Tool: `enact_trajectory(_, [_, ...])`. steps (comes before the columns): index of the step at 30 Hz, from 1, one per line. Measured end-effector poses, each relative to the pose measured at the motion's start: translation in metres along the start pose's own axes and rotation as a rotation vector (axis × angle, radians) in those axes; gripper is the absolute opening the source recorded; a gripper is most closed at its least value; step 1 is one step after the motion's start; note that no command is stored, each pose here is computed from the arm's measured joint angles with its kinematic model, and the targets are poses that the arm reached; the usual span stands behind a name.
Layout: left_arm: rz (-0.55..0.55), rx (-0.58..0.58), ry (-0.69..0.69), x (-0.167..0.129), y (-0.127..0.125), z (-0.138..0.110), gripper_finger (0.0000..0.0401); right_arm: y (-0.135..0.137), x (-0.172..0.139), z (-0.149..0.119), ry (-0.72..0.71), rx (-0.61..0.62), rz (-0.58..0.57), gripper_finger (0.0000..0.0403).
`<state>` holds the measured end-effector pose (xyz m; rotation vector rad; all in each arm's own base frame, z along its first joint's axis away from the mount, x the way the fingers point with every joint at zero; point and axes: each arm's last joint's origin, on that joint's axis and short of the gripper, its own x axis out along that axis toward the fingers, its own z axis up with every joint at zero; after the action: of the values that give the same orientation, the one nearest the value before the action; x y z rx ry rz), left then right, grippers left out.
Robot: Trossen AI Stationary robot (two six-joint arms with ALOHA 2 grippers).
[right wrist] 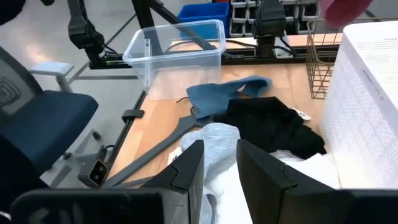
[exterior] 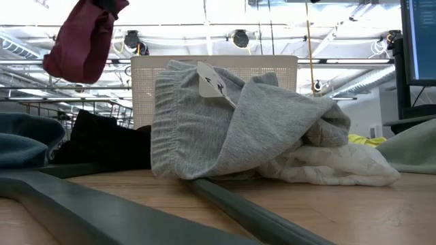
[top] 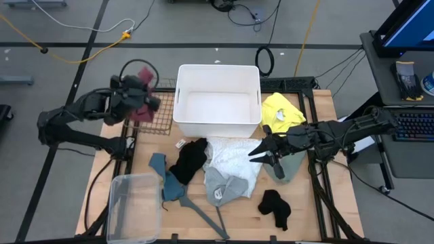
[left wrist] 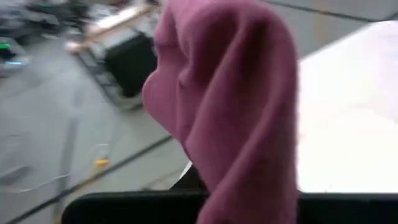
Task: Pick & Place Cloths
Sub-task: Put the red underwear into the brown basket
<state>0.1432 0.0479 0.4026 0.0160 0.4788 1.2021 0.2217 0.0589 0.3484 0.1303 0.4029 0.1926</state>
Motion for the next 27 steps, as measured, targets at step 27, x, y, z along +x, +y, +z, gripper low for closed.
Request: enact_trajectory(27, [0.232, -0.091, 0.127, 0.051, 0.026, 0.006, 0.0000, 0.000, 0.000, 0.000, -0.003, 0.005, 0.001, 0.0086])
